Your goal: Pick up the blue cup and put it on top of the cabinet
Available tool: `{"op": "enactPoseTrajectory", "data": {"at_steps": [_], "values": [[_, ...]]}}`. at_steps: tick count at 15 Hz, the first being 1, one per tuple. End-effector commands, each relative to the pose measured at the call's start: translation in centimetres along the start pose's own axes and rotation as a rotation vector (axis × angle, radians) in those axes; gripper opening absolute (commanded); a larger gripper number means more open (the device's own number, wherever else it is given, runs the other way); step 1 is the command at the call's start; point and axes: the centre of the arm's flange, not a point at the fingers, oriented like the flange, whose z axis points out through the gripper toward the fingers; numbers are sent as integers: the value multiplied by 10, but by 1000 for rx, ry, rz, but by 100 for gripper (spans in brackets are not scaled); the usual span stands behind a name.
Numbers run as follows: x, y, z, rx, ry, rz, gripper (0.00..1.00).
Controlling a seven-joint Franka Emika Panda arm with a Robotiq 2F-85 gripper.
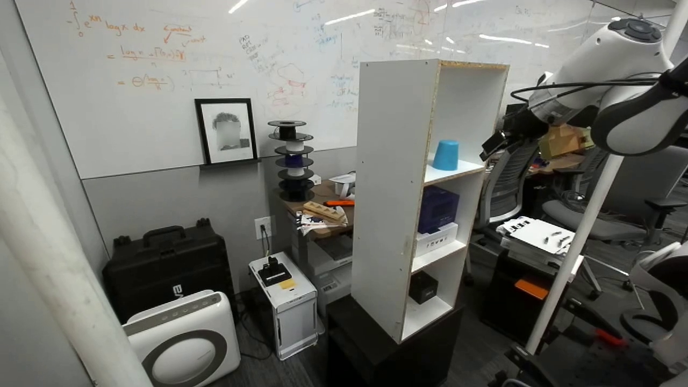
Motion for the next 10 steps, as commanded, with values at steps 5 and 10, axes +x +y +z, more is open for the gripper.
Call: {"op": "enactPoseTrajectory", "data": {"at_steps": [5,10], "values": [[51,36,33,6,277,193,100],[69,19,63,92,288,247,100]]}}
